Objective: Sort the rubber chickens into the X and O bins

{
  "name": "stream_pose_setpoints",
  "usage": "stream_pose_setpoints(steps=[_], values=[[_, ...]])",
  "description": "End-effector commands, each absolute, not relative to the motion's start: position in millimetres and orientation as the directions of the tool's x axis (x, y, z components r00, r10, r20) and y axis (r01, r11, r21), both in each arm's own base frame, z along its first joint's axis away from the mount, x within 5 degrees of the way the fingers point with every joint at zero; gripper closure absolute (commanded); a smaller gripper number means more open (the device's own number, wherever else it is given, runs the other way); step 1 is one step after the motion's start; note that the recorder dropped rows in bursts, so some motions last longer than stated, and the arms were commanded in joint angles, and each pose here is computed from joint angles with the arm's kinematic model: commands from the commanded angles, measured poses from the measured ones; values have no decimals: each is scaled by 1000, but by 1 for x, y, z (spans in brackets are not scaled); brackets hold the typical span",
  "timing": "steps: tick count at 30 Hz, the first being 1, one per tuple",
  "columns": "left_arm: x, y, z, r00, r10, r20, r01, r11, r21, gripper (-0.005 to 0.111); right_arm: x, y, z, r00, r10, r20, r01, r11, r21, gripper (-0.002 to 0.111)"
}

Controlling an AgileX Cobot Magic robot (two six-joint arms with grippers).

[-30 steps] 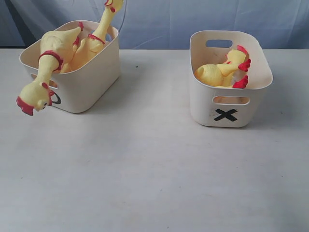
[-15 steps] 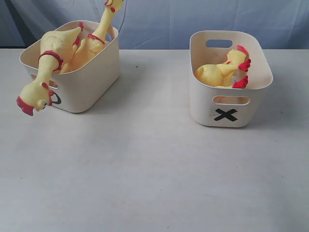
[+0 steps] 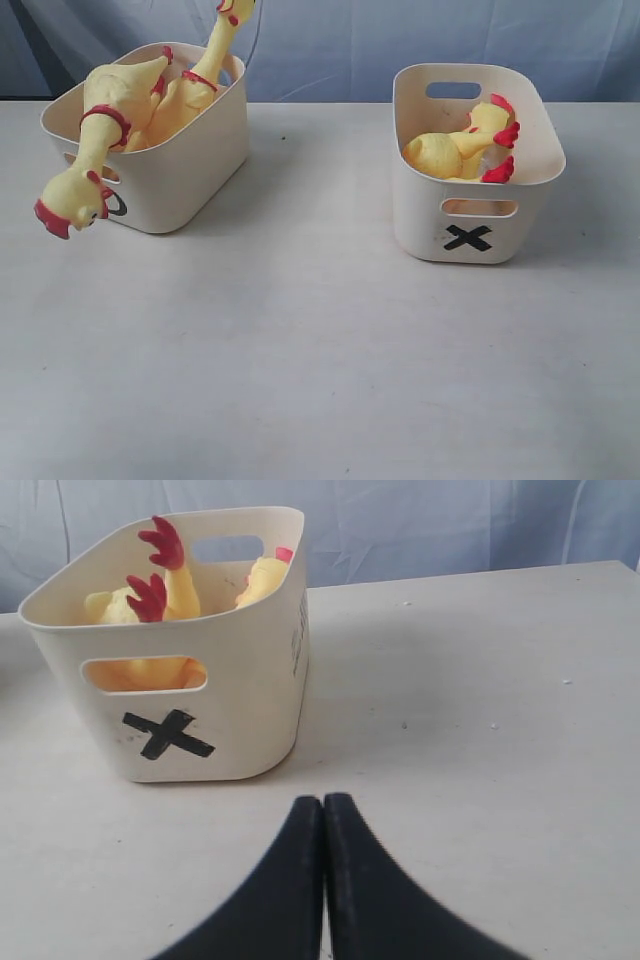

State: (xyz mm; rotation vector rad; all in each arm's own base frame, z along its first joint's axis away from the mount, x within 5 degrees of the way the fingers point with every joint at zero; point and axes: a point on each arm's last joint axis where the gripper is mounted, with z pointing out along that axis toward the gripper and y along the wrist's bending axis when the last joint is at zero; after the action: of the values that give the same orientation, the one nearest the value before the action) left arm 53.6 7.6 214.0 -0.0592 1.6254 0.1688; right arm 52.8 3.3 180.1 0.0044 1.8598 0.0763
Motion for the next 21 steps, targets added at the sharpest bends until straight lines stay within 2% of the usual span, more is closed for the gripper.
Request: stream_pose_setpoints(steps=[1, 3, 5, 21], values=[[56, 5, 199, -82, 96, -992, -73, 992, 102, 106, 53, 3, 181, -273, 42, -961, -40, 998, 54, 108], [56, 2, 192, -145, 97, -985, -28, 994, 102, 106, 53, 3, 181, -273, 42, -961, -40, 998, 54, 108], [56, 2, 193, -138, 97, -986, -20, 995, 101, 106, 53, 3, 181, -273, 42, -961, -40, 998, 54, 108], [55, 3, 191, -164, 28, -986, -54, 998, 38, 106, 53, 3, 180, -276, 43, -960, -40, 998, 57, 108]])
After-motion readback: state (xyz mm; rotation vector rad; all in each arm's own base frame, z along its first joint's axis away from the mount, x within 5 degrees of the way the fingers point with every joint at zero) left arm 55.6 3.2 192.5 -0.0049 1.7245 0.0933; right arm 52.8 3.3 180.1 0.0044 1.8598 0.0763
